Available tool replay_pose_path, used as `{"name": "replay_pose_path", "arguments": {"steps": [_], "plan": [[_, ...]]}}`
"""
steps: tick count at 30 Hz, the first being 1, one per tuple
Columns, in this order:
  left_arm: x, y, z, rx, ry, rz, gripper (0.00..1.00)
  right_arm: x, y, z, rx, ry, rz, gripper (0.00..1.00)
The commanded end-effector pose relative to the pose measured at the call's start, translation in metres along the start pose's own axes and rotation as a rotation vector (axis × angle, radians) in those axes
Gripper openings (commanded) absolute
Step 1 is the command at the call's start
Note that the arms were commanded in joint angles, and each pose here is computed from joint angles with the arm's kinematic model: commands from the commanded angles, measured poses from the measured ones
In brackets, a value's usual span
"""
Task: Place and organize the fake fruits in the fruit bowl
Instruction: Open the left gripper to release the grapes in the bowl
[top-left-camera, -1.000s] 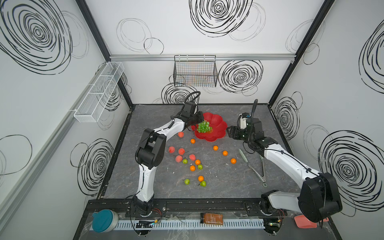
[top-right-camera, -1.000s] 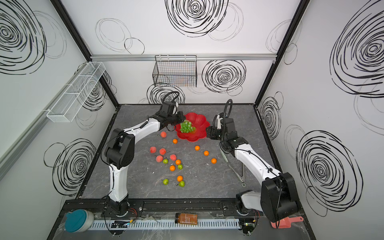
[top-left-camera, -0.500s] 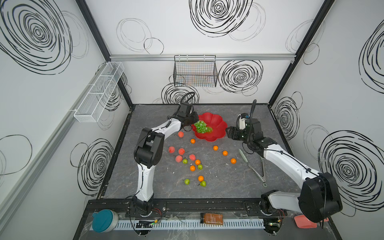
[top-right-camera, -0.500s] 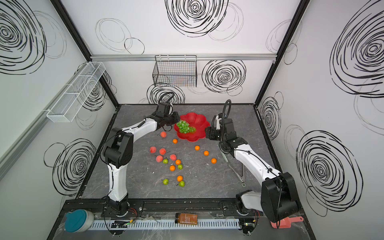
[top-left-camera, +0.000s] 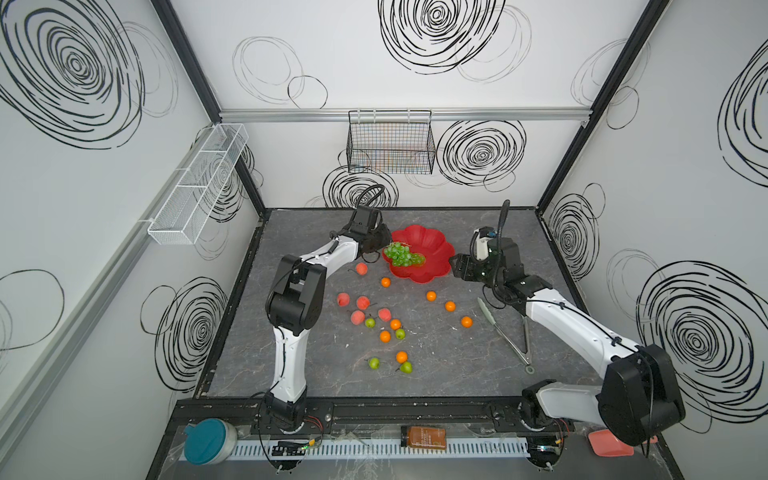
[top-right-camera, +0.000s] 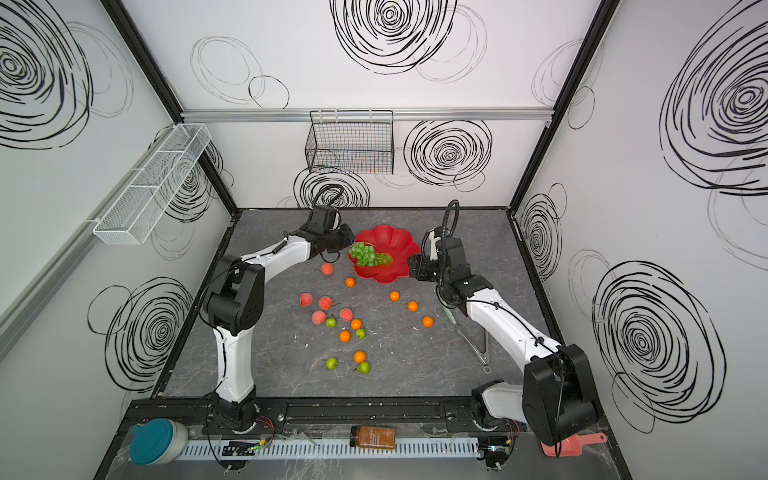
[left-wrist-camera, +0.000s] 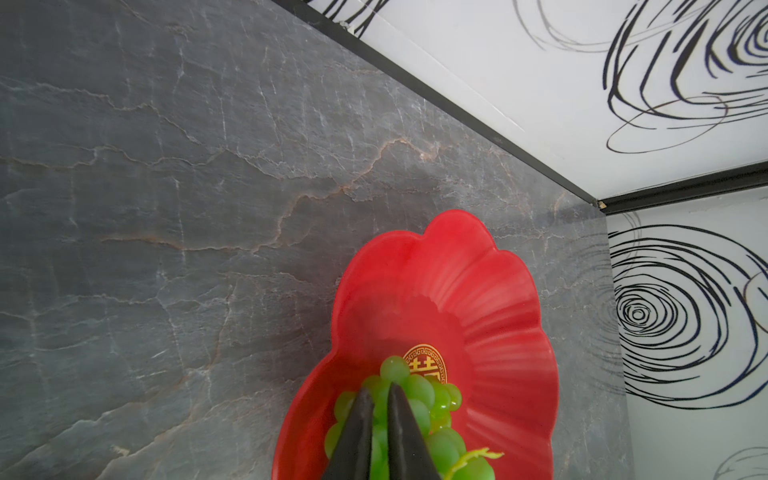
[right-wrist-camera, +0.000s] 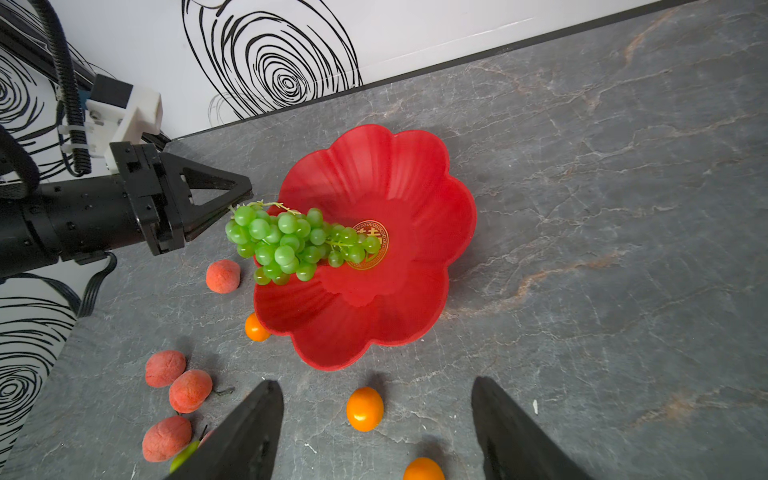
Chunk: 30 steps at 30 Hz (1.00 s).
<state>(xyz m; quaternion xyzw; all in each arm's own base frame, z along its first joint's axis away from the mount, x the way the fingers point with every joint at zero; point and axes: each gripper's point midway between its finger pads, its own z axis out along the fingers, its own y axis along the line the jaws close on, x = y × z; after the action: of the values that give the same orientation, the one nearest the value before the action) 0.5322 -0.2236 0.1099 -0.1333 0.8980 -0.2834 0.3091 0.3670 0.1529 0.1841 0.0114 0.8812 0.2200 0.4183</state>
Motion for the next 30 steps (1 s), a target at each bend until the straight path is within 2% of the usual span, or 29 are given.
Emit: {"name": "replay_pose_path", "arguments": {"steps": [1, 7, 17, 23, 30], "plan": [[0.002, 0.013, 0.007, -0.029, 0.001, -0.021, 0.14, -0.004, 0.003, -0.006, 0.005, -0.022, -0.002, 0.76], [0.006, 0.014, 0.013, -0.018, 0.026, -0.025, 0.16, -0.004, 0.002, -0.006, 0.012, -0.020, -0.003, 0.76], [0.008, 0.009, 0.013, -0.003, 0.034, -0.020, 0.31, -0.004, 0.002, -0.007, 0.016, -0.025, -0.006, 0.76], [0.005, 0.000, 0.007, 0.023, 0.027, -0.011, 0.36, -0.004, 0.003, -0.008, 0.014, -0.026, -0.006, 0.76], [0.017, -0.016, 0.009, 0.059, 0.047, 0.019, 0.31, -0.003, 0.003, -0.007, 0.015, -0.025, -0.007, 0.76]]}}
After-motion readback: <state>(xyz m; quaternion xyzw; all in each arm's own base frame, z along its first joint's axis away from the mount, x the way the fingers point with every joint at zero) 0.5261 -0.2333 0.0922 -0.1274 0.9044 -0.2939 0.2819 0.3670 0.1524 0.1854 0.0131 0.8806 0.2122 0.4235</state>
